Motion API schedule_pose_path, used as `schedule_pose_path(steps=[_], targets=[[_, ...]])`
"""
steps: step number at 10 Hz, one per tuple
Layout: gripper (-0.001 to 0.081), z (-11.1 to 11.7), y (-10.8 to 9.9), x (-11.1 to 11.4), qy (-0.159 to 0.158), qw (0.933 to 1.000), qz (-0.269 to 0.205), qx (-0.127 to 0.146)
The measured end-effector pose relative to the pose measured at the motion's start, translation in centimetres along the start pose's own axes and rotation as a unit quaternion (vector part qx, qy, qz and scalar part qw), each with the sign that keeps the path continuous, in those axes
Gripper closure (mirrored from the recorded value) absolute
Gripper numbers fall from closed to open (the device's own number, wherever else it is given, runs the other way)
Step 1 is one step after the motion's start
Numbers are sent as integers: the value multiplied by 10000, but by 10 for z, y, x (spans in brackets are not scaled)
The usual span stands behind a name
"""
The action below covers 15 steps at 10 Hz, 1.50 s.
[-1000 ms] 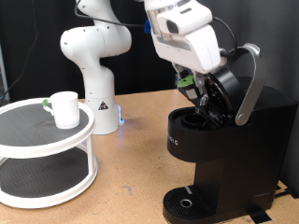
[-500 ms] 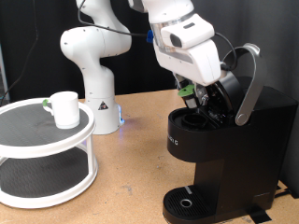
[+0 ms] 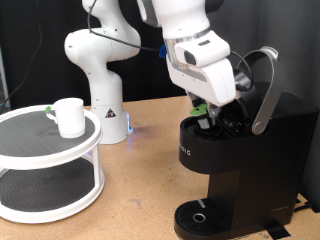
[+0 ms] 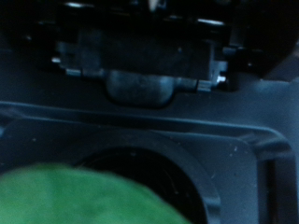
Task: Make a cup of coffee with the keurig machine
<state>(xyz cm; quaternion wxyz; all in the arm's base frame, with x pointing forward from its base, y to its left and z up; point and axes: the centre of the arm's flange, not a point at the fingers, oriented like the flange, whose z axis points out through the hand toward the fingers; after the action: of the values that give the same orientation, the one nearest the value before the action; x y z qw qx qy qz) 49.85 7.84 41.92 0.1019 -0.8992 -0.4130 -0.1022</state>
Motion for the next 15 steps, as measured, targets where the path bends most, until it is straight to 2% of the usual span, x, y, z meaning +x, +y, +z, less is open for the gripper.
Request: schedule_pose_path(steps=[13,14,15], targets=[[346,22,0,3,-91,10000,-9,22],[210,26,1,2,-131,9999,-2,45],[210,28,2,2,-147,9999,1,54]])
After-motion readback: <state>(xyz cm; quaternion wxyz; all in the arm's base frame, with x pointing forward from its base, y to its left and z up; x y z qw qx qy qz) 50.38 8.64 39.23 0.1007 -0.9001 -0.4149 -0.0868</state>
